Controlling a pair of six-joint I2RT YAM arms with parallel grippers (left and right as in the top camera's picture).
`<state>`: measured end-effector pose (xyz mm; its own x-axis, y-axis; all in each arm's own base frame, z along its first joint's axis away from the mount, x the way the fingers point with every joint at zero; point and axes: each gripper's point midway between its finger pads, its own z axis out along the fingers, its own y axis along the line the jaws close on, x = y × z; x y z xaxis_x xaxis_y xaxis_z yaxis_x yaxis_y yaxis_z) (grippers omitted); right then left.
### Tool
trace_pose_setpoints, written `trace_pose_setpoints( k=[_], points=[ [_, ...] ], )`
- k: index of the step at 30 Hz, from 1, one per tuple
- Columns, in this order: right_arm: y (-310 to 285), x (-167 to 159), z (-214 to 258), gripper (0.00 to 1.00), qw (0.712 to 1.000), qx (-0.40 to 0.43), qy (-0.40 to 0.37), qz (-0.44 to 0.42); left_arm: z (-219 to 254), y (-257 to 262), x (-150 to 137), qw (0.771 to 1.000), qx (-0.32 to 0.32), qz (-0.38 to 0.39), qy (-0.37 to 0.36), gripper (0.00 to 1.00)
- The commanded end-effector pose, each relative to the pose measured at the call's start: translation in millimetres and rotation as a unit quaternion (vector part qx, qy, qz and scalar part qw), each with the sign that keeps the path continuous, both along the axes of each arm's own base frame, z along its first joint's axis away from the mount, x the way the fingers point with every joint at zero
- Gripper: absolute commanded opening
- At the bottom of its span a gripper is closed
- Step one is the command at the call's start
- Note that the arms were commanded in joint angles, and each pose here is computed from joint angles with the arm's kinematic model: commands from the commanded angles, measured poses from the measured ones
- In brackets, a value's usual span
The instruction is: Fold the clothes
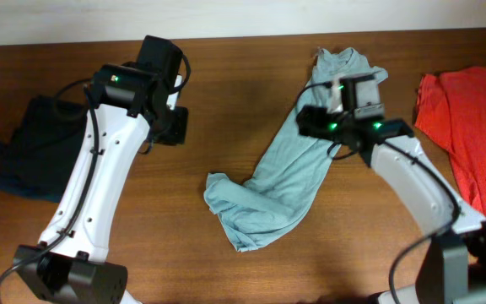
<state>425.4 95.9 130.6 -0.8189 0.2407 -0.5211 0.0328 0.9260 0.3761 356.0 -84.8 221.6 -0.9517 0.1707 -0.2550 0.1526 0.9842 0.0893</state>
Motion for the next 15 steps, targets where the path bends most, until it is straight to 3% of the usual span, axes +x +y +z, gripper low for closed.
trace_pose_setpoints(
  k=[1,4,10,13,15],
  points=[
    [-33,21,-28,0.82,0.998,0.012,0.018,-0.057,9,-20,2,0.998,-0.045,-0.046,-0.013,0.31],
    [-50,35,-52,0.82,0.996,0.024,0.025,-0.088,11,-21,6,0.998,-0.047,-0.046,-0.021,0.33],
    [-45,68,-91,0.81,0.994,0.086,0.002,-0.07,13,-23,12,0.997,-0.05,-0.046,-0.033,0.34],
    [-42,75,-104,0.73,0.99,0.109,0.004,-0.085,13,-23,12,0.997,-0.051,-0.046,-0.035,0.37],
    [-39,75,-111,0.57,0.99,0.114,0.01,-0.087,13,-23,12,0.997,-0.051,-0.046,-0.035,0.38]
  ],
)
